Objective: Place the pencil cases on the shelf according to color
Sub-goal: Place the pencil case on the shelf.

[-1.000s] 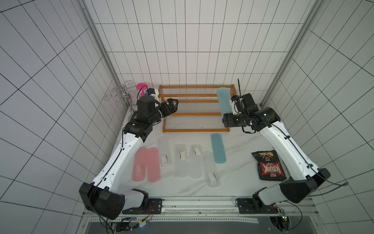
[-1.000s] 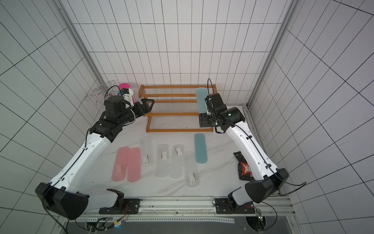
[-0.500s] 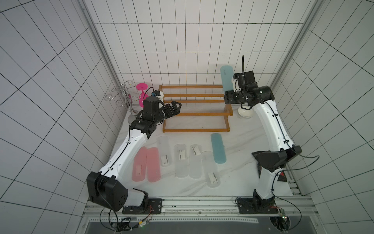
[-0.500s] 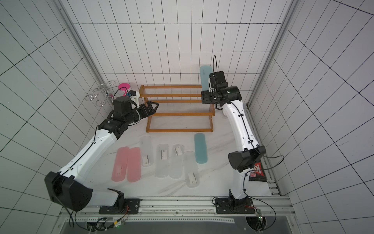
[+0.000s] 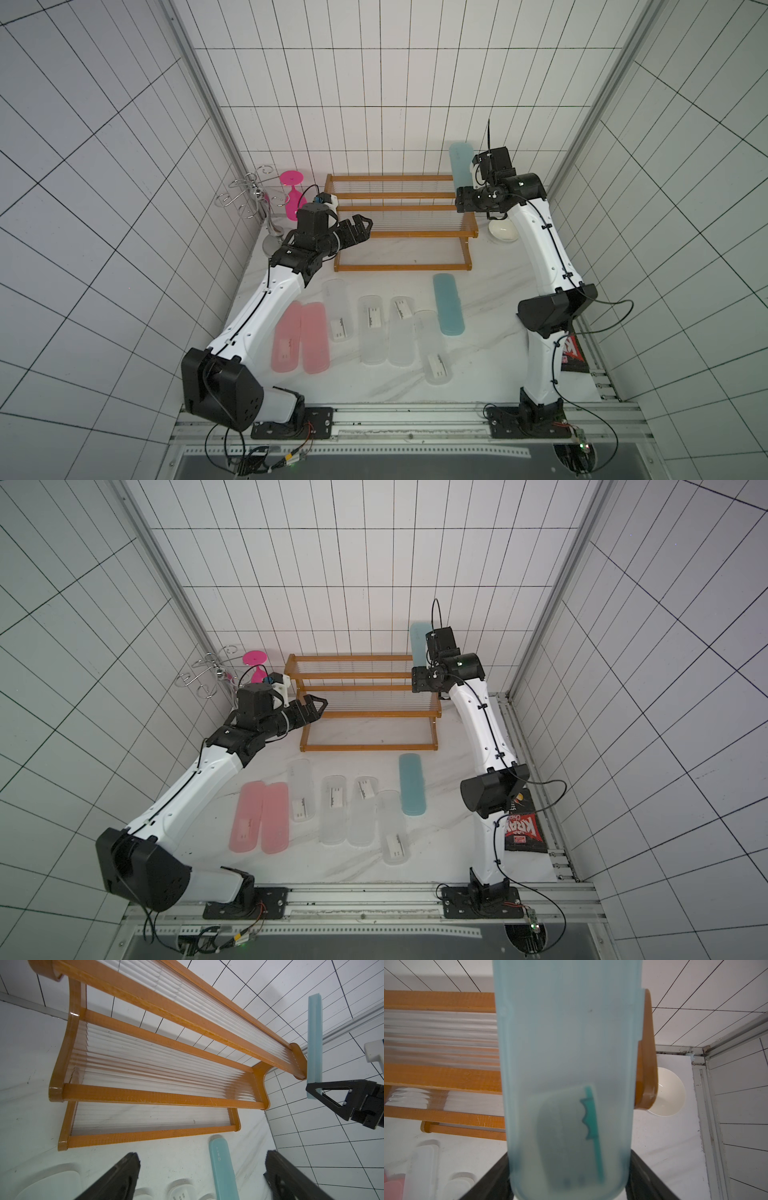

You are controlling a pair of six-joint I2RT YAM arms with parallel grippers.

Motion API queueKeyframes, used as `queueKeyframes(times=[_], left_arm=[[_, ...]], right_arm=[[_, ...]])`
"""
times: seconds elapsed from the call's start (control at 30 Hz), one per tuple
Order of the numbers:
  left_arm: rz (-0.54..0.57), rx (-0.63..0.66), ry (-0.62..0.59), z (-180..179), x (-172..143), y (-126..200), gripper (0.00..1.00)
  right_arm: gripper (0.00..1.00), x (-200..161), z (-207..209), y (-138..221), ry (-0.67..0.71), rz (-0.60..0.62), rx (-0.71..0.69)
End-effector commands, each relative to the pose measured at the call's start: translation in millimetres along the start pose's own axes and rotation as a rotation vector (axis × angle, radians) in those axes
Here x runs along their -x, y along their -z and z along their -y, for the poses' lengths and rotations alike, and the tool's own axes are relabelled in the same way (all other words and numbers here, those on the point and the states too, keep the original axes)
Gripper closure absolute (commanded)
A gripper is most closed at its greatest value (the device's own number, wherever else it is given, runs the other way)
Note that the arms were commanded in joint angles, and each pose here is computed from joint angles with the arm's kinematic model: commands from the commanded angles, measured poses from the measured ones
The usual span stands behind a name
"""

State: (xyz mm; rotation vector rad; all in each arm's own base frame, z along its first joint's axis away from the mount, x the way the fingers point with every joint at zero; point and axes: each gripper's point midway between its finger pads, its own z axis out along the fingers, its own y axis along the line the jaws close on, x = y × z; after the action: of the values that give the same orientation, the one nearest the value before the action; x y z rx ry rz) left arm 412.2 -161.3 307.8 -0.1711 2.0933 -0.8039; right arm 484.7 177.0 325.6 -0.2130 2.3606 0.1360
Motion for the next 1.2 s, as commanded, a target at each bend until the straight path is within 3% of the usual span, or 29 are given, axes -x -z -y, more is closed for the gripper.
queueKeyframes(times=[0.0, 0.5, 0.8, 0.97, 1.17], left_arm=[[-0.006, -0.018, -0.015, 1.9, 0.2, 3.4, 0.02], [-0.013, -0.037, 0.021, 0.0, -0.9, 6.6, 0.02], [0.028, -0.015, 0.014, 1.7, 15.9, 28.2, 0.02], [0.046, -0.044, -0.013, 13.4, 16.8, 45.1, 0.01], [-0.033, -0.009, -0.019, 7.2, -10.9, 50.0, 0.01]], right_arm=[[0.26, 10.5, 5.7, 2.1, -0.036, 0.034, -0.014], [0.11, 21.4, 5.6, 17.9, -0.049, 0.082, 0.008], [0.11, 51.6, 12.8, 100.0, -0.107, 0.293, 0.053], [0.1, 33.7, 15.1, 148.4, -0.106, 0.396, 0.1], [0.11, -35.3, 25.1, 171.3, -0.155, 0.375, 0.118]])
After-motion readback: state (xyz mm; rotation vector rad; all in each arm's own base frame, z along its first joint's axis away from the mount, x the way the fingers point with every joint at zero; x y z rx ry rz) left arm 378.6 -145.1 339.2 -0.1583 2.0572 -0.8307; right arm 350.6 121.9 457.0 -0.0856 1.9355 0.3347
